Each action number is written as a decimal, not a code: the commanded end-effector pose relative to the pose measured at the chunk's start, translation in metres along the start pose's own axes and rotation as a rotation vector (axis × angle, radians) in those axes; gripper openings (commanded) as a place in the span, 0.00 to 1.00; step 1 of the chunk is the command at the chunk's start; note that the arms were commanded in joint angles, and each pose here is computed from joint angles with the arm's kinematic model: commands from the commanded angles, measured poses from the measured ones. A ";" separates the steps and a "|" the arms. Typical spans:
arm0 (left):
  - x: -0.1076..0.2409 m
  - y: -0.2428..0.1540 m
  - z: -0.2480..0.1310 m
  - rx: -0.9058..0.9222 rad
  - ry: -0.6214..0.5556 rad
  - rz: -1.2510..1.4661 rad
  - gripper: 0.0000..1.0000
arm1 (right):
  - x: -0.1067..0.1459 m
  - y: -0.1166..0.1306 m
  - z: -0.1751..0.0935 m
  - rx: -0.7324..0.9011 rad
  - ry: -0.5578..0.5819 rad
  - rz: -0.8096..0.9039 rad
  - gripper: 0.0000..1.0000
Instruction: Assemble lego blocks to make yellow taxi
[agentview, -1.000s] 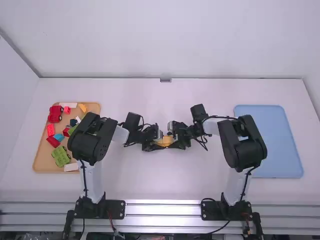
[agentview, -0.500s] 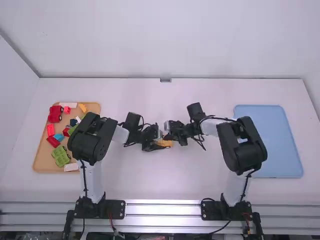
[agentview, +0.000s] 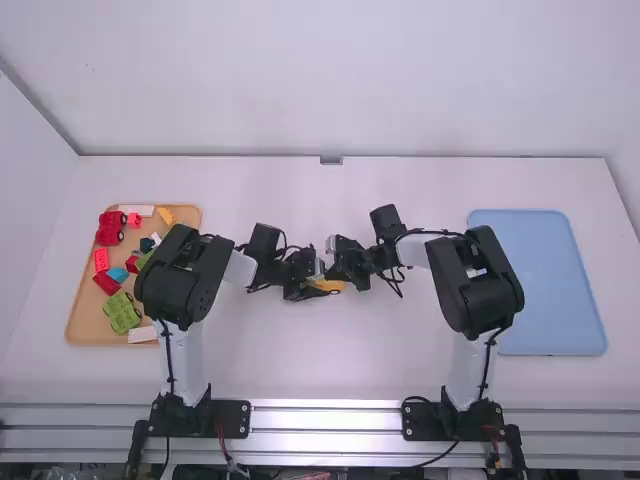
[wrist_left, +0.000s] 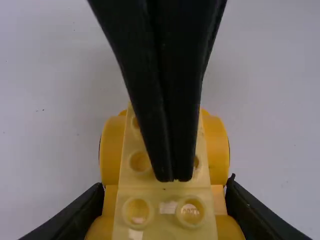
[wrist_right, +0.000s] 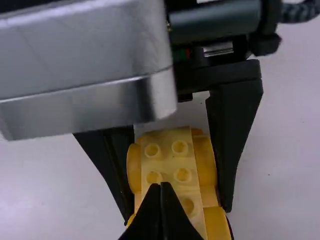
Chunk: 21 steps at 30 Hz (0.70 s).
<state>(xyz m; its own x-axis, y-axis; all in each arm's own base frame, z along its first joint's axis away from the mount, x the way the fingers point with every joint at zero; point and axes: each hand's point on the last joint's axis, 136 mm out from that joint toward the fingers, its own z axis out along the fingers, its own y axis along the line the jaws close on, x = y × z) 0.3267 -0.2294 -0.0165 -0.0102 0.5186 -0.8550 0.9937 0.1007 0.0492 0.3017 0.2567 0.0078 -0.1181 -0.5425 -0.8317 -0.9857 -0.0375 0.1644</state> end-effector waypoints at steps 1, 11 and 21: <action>0.009 -0.005 0.004 0.014 0.022 -0.042 0.37 | 0.083 0.004 0.006 0.044 0.243 0.128 0.00; 0.008 -0.005 0.004 0.014 0.021 -0.040 0.42 | -0.012 -0.024 -0.039 0.058 -0.105 -0.008 0.48; 0.005 0.008 0.004 -0.005 0.043 -0.037 0.61 | -0.064 -0.049 -0.105 0.262 -0.097 -0.012 0.99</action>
<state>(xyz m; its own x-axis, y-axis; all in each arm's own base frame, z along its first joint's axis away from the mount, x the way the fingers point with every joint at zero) 0.3303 -0.2304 -0.0154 -0.0287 0.5264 -0.8498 0.9936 0.1083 0.0335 0.3652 0.2049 0.0919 -0.1076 -0.4450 -0.8890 -0.9877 0.1500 0.0445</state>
